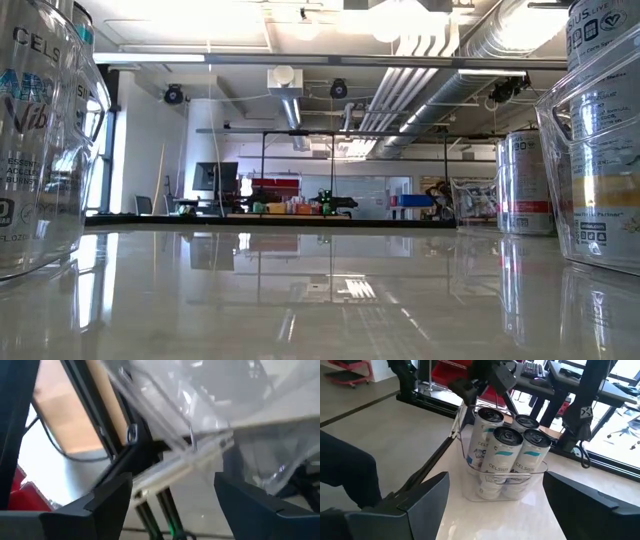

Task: Sort soda cans
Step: Move the bottom left transparent bin

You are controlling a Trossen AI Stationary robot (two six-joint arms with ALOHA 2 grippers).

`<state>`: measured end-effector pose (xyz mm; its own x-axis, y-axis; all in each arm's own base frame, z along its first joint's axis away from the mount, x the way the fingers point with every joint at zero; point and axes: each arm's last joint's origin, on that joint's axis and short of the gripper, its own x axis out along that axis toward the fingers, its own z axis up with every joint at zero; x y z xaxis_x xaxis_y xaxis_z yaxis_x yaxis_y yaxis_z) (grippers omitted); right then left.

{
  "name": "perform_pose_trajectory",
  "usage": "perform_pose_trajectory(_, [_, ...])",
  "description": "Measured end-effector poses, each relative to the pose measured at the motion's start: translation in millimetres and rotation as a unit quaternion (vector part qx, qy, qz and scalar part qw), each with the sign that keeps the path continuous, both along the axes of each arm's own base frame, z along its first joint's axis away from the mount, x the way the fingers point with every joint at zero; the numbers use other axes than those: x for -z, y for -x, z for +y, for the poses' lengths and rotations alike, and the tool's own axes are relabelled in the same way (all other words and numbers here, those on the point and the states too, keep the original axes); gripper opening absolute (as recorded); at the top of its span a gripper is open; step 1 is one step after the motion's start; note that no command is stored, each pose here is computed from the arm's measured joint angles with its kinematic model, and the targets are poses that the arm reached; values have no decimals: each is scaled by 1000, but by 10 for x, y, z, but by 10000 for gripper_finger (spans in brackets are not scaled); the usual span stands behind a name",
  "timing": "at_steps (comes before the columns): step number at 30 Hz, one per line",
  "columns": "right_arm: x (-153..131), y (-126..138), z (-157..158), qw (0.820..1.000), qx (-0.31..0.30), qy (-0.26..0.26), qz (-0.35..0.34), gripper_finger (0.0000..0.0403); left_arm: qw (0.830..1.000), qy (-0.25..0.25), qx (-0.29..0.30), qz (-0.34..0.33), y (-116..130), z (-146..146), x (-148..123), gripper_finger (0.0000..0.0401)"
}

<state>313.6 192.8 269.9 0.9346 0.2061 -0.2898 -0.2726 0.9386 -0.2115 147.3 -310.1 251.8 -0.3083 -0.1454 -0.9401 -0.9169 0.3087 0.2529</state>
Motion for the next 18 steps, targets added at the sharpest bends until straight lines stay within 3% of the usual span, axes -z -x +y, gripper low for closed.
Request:
perform_pose_trajectory(6, [8,42,62,1000,-10,2,3,318,999,-21,-3,-28,-44,53,152,236])
perform_pose_trajectory(18, [8,68,102,1000,-16,0,4,318,999,-34,17,-12,-136,205,356,162])
